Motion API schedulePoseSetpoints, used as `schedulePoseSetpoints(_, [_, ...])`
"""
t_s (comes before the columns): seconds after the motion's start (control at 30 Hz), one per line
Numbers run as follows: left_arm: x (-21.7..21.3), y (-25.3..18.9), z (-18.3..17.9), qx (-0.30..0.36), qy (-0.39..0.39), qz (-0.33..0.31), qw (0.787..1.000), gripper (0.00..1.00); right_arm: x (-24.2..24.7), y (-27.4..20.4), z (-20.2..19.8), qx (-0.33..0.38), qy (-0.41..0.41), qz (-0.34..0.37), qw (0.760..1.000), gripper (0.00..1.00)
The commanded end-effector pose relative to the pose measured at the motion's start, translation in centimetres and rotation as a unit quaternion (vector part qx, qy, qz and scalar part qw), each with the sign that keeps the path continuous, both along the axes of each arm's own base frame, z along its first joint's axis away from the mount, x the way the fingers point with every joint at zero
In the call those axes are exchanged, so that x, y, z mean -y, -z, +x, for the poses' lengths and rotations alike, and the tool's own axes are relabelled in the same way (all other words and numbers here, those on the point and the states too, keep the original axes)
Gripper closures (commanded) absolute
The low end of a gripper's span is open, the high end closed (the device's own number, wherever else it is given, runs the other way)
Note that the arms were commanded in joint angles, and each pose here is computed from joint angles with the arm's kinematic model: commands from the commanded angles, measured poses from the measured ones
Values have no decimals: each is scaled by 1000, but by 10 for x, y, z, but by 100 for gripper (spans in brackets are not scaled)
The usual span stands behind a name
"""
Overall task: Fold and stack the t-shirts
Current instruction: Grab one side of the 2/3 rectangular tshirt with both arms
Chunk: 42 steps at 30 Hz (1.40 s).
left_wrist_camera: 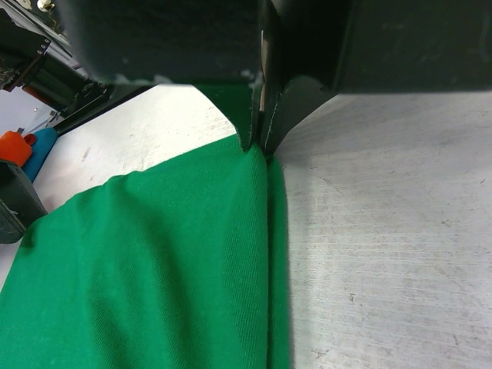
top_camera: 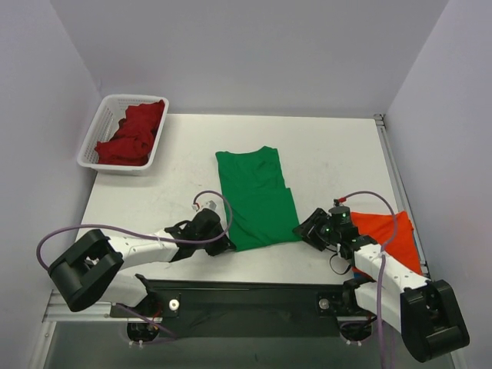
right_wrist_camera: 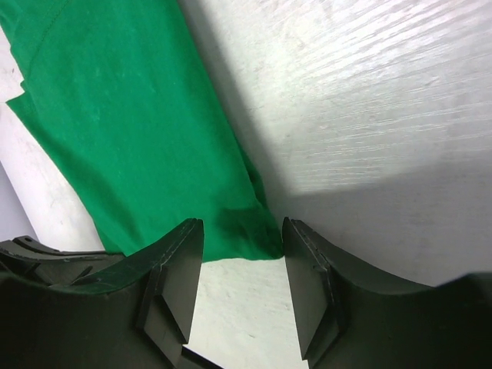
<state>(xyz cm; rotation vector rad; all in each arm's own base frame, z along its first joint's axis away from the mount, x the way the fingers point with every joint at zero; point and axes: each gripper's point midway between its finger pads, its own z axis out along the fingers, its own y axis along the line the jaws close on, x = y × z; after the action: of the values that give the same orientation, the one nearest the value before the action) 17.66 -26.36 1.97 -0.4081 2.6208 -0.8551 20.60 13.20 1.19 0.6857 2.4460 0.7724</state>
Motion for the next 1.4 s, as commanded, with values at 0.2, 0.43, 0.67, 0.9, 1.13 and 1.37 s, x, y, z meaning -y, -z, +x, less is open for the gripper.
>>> schedulePoseSetpoints(0.2, [-1, -6, -1, 11, 11, 7, 1000, 100, 2, 46, -42, -106, -7, -31, 994, 79])
schedulePoseSetpoints(0.43, [-21, -11, -19, 6, 25, 24, 999, 100, 18, 41, -60, -104, -13, -70, 992, 100])
schedulePoseSetpoints(0.67, [-39, -27, -51, 7, 53, 6, 999, 100, 21, 25, -88, -68, -34, -62, 995, 96])
schedulePoseSetpoints(0.9, [-39, -53, -91, 27, 96, -16, 995, 100, 22, 4, -118, -47, -52, -41, 997, 100])
schedulePoseSetpoints(1.13, [-39, -96, -81, 62, 64, -30, 996, 100, 24, -69, -103, 29, -57, -47, 997, 99])
schedulePoseSetpoints(1.37, [-32, -134, -36, 87, 42, -52, 994, 100, 19, -111, -54, 40, -62, -121, 990, 99])
